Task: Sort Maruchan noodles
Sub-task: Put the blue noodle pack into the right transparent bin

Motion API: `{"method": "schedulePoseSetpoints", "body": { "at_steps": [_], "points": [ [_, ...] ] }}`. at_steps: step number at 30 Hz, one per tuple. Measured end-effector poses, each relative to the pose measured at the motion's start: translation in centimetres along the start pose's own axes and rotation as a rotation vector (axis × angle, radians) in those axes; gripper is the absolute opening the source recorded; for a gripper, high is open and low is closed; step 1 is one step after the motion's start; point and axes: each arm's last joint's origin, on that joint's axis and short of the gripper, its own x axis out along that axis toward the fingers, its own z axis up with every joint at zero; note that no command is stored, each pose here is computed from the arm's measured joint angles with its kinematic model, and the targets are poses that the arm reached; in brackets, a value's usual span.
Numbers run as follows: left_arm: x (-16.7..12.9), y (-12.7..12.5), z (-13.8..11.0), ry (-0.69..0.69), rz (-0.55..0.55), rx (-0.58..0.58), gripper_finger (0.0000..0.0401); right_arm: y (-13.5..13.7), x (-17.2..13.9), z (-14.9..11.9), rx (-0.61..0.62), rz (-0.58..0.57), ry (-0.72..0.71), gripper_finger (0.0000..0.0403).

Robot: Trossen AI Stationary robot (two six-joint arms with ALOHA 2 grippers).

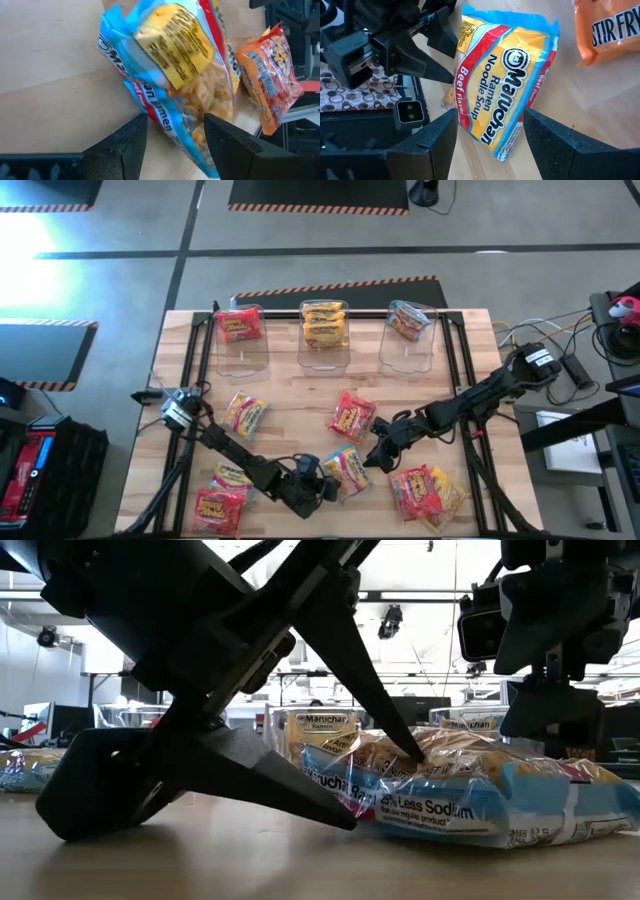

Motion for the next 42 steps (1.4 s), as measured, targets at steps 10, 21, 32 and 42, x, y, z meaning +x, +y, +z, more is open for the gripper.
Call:
{"method": "schedulePoseSetpoints", "body": {
  "at_steps": [10, 21, 32, 42],
  "points": [
    [-1.3, -3.1, 0.1, -0.002, -0.095, 0.114, 0.0178, 0.0, 0.0, 0.0, -0.008, -0.006, 0.000, 0.0212],
    [-0.3, -3.6, 1.7, -0.040, -0.088, 0.248, 0.0178, -0.1, 0.0, 0.0, 0.002, -0.012, -0.008, 0.0212],
    [0.2, -2.2, 1.0, -0.013, -0.065, 0.206, 0.0178, -0.1, 0.0, 0.0, 0.012, -0.013, -0.006, 0.0212],
    [-0.3, -0.4, -0.3, 0.057, 0.011, 0.230, 0.0178, -0.6, 0.0, -0.3, 0.026, -0.061, 0.035, 0.0212]
  ]
}}
